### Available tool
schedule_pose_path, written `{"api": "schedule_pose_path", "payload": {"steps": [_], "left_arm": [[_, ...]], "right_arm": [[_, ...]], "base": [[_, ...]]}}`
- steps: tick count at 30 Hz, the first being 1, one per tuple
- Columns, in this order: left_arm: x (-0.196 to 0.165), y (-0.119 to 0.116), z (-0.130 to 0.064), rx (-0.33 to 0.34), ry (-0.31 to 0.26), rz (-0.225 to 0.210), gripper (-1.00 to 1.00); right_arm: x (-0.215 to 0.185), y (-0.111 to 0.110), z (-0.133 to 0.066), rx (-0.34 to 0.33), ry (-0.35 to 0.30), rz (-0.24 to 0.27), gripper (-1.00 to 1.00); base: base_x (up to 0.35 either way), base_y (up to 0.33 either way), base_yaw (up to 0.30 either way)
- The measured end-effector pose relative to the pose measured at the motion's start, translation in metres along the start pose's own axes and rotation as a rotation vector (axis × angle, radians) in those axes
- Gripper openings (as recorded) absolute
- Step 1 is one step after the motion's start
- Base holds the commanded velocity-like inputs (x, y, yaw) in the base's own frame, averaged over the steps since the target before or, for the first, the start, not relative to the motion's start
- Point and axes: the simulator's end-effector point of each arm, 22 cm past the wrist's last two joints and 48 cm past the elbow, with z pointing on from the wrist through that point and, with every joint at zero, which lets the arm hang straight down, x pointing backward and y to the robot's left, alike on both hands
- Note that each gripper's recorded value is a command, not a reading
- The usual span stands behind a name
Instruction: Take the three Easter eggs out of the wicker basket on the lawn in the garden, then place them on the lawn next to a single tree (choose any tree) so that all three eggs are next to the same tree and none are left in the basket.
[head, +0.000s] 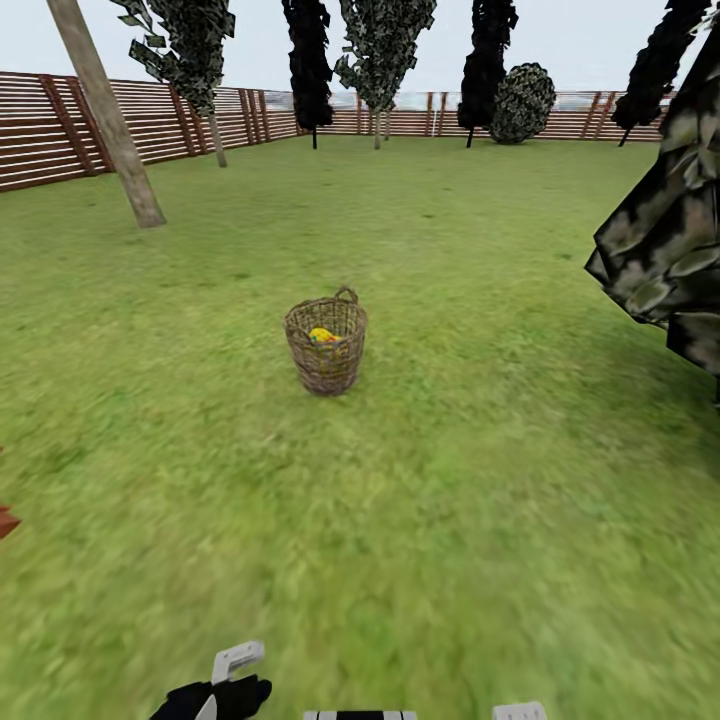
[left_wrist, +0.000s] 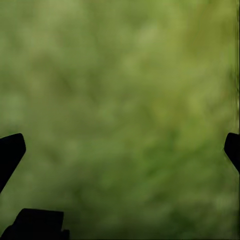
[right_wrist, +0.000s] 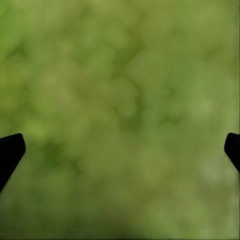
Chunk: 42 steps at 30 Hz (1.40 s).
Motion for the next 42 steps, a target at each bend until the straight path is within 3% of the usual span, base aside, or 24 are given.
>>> {"api": "schedule_pose_path", "payload": {"steps": [42], "left_arm": [[-0.0002, -0.0001, 0.0000, 0.000, 0.000, 0.000, 1.00]], "right_arm": [[0.0007, 0.0002, -0.0001, -0.001, 0.002, 0.000, 1.00]], "base": [[0.331, -0.013, 0.000]]}}
